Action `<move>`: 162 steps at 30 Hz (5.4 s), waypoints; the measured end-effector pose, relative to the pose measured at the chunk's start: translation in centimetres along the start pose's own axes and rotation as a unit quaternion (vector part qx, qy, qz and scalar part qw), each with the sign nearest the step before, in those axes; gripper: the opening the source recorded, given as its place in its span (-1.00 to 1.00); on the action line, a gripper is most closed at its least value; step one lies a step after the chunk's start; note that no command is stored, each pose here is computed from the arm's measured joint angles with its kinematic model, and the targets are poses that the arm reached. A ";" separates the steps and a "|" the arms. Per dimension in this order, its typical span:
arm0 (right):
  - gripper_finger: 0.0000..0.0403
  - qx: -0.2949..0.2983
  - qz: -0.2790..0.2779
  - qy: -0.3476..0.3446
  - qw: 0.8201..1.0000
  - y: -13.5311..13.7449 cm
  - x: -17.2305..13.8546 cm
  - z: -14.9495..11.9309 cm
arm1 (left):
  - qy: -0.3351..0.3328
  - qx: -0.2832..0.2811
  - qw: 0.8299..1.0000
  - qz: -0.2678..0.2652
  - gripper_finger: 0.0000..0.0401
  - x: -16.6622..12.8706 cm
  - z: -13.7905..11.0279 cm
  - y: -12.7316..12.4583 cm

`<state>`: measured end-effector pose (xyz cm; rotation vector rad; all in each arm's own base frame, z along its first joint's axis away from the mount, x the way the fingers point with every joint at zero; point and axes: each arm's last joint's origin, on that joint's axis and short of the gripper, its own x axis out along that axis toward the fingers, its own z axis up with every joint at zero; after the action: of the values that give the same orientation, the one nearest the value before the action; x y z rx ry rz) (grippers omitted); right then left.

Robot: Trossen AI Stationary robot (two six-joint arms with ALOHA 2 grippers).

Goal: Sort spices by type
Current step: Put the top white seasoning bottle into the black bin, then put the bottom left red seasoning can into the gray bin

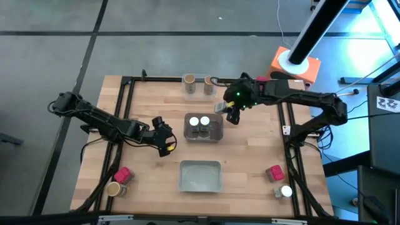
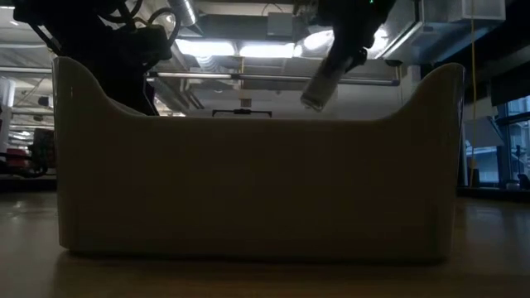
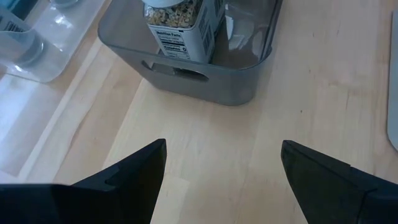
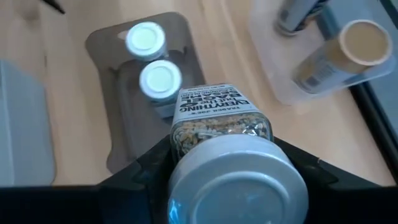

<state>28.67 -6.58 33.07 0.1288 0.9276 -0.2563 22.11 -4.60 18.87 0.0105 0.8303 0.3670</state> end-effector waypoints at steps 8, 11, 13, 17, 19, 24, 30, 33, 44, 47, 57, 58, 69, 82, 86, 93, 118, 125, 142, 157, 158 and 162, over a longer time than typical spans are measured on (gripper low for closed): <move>0.05 -0.035 0.024 0.023 0.999 2.7 2.0 0.0 | 0.000 0.001 1.000 0.000 0.50 0.0 0.0 0.0; 0.07 -0.044 0.029 0.035 0.998 3.5 3.4 0.0 | 0.000 -0.001 1.000 0.000 0.50 0.0 0.0 0.0; 0.06 -0.046 0.028 0.049 0.997 3.6 4.4 -0.1 | 0.000 -0.001 1.000 0.000 0.50 0.0 0.0 0.0; 0.04 -0.046 0.024 0.079 0.996 3.7 6.3 -0.3 | 0.000 -0.001 1.000 0.000 0.50 0.0 0.0 0.0; 0.05 -0.046 0.022 0.090 0.995 3.7 7.2 -0.4 | 0.000 -0.001 1.000 0.000 0.50 0.0 0.0 0.0; 0.05 -0.048 0.020 0.114 0.992 3.9 9.0 -0.7 | 0.000 -0.006 1.000 0.000 0.50 0.0 0.0 0.0; 0.06 -0.050 0.014 0.133 0.990 3.9 10.6 -1.0 | 0.000 -0.006 1.000 0.000 0.50 0.0 0.0 0.0; 0.07 -0.050 0.013 0.140 0.989 4.0 11.3 -1.2 | 0.000 -0.007 1.000 0.000 0.50 0.0 0.0 0.0; 0.13 -0.063 0.016 0.165 0.984 4.1 13.5 -1.8 | -0.002 -0.009 1.000 -0.001 0.50 0.0 0.1 0.0; 0.17 -0.065 0.013 0.161 0.985 4.1 13.5 -1.7 | -0.002 -0.009 1.000 -0.001 0.50 0.0 0.1 0.0; 0.26 -0.067 0.008 0.156 0.985 4.1 13.2 -1.6 | -0.002 -0.007 1.000 -0.001 0.50 0.0 0.1 0.0; 0.27 -0.075 0.004 0.152 0.986 4.2 13.0 -1.5 | -0.002 -0.008 1.000 -0.001 0.50 0.0 0.1 0.0; 0.59 -0.131 -0.006 0.128 0.983 6.7 11.0 -1.5 | -0.006 -0.007 1.000 -0.002 0.50 0.0 0.1 -0.1; 0.80 -0.137 0.000 0.045 0.990 7.3 4.8 -0.6 | -0.033 0.004 0.999 -0.012 0.50 0.0 0.7 -0.3; 0.80 -0.141 0.055 0.053 0.987 7.9 3.4 -1.1 | -0.062 0.013 0.998 -0.021 0.50 -0.1 1.3 -0.5; 0.80 -0.139 0.028 0.052 0.989 8.3 1.9 -2.6 | -0.108 0.010 0.994 -0.015 0.50 -0.3 2.4 -0.5; 0.80 -0.104 -0.092 0.078 0.987 7.1 3.9 -8.9 | 0.256 -0.144 0.950 -0.102 0.50 -11.0 5.2 -0.8; 0.80 -0.098 -0.097 0.052 0.989 6.8 2.8 -8.7 | 0.335 -0.211 0.916 -0.062 0.50 -12.8 3.1 -1.9; 0.80 -0.098 -0.092 0.055 0.989 6.8 2.6 -8.8 | 0.397 -0.273 0.876 -0.002 0.50 -13.8 -3.7 -6.7; 0.80 -0.093 -0.067 0.049 0.992 7.0 2.7 -8.6 | 0.403 -0.281 0.871 -0.007 0.50 -13.2 -7.1 -7.9; 0.80 -0.093 -0.067 0.049 0.992 7.0 2.7 -8.6 | 0.403 -0.280 0.871 -0.006 0.50 -13.0 -7.3 -7.9; 0.80 -0.094 -0.067 0.049 0.992 7.0 2.7 -8.6 | 0.404 -0.279 0.871 -0.019 0.50 -12.1 -8.3 -8.1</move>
<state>25.50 1.56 25.78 -0.0962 1.0549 -0.2877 11.21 -17.17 20.75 -0.7464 1.5208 0.5774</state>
